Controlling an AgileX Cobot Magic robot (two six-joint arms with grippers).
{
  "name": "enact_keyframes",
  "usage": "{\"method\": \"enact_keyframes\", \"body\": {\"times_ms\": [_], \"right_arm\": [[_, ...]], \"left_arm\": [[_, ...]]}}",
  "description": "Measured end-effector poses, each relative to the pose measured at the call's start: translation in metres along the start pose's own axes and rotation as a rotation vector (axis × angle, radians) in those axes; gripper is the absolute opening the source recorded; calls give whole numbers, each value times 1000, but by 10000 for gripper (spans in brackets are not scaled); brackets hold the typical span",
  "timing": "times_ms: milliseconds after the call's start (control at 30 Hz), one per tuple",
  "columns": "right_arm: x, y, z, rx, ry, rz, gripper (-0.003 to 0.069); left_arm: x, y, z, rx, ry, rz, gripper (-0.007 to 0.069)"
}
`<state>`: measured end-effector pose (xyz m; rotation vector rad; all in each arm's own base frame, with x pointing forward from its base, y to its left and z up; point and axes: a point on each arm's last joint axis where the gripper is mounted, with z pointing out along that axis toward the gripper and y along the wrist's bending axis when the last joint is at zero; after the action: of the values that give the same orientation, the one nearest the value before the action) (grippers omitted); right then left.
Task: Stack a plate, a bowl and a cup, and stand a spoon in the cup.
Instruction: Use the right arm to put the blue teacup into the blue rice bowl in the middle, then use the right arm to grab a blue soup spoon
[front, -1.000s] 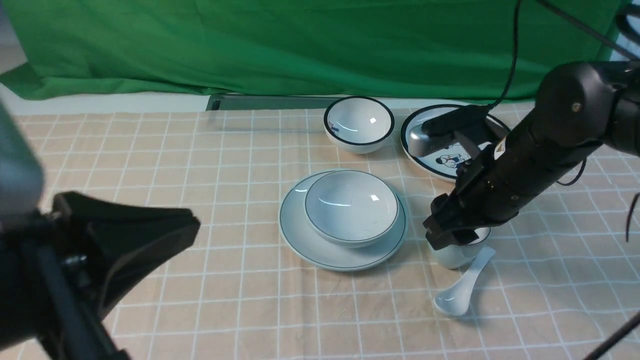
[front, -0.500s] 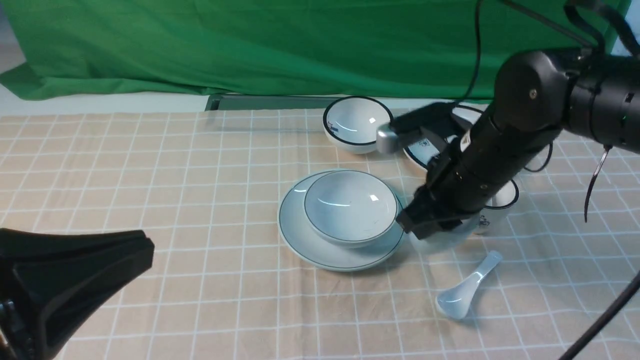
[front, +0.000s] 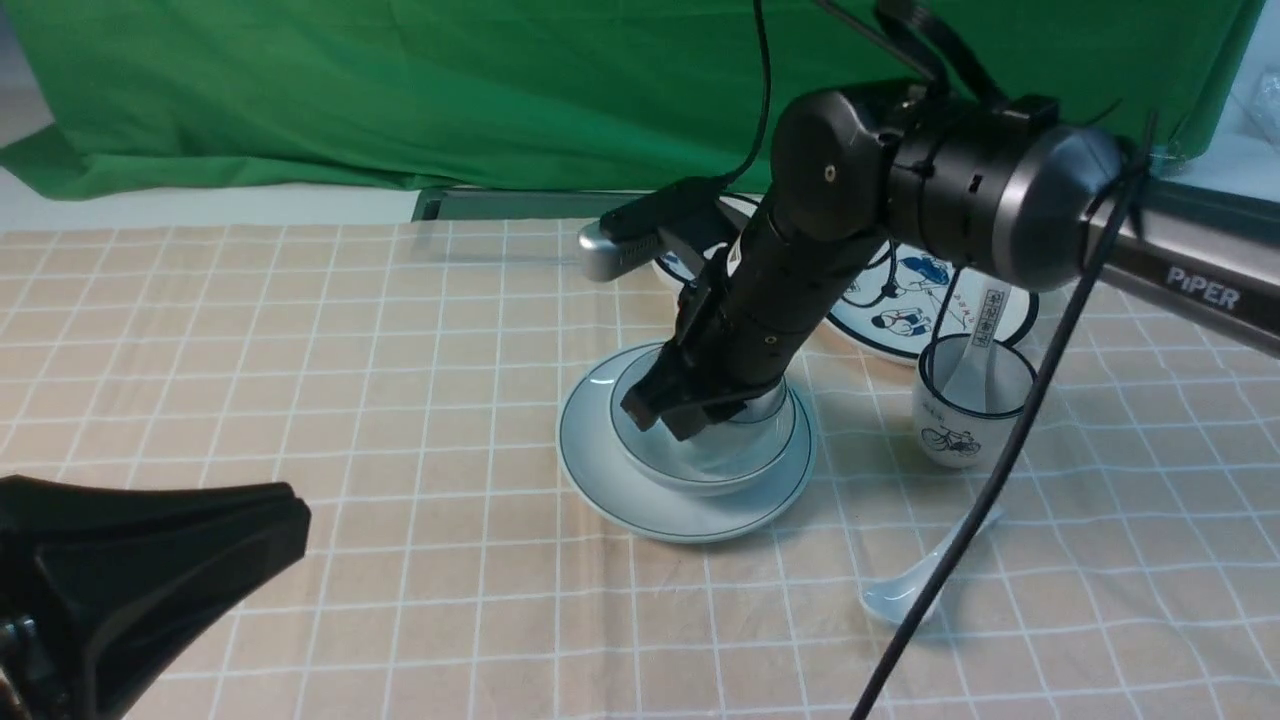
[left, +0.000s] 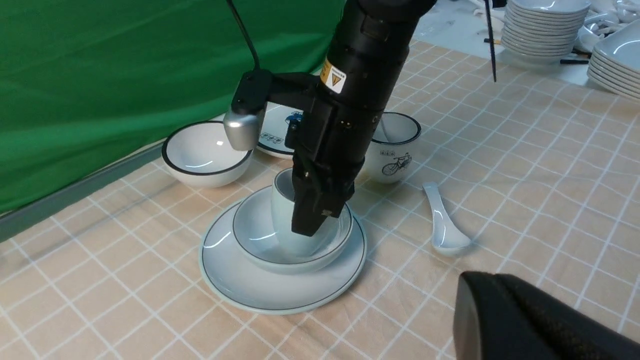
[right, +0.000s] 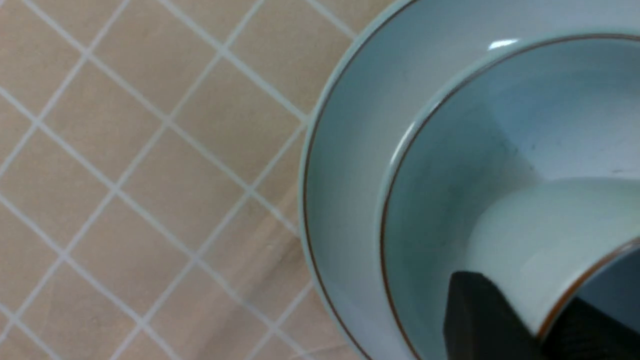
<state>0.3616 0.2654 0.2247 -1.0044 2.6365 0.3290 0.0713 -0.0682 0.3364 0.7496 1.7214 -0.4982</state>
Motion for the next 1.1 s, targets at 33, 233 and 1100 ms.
{"method": "enact_keyframes", "body": {"times_ms": [33,233,1100], "right_arm": [[0,0,0,0,-1,0,99],[-2,-1,3,0,1,18,304],[126,-16,-115,293,157,471,227]], "left_arm": [[0,0,0,0,0,0,1],[0,0,0,1,0,-8,1],[-1,0,0,-1,-10,-6,2]]}}
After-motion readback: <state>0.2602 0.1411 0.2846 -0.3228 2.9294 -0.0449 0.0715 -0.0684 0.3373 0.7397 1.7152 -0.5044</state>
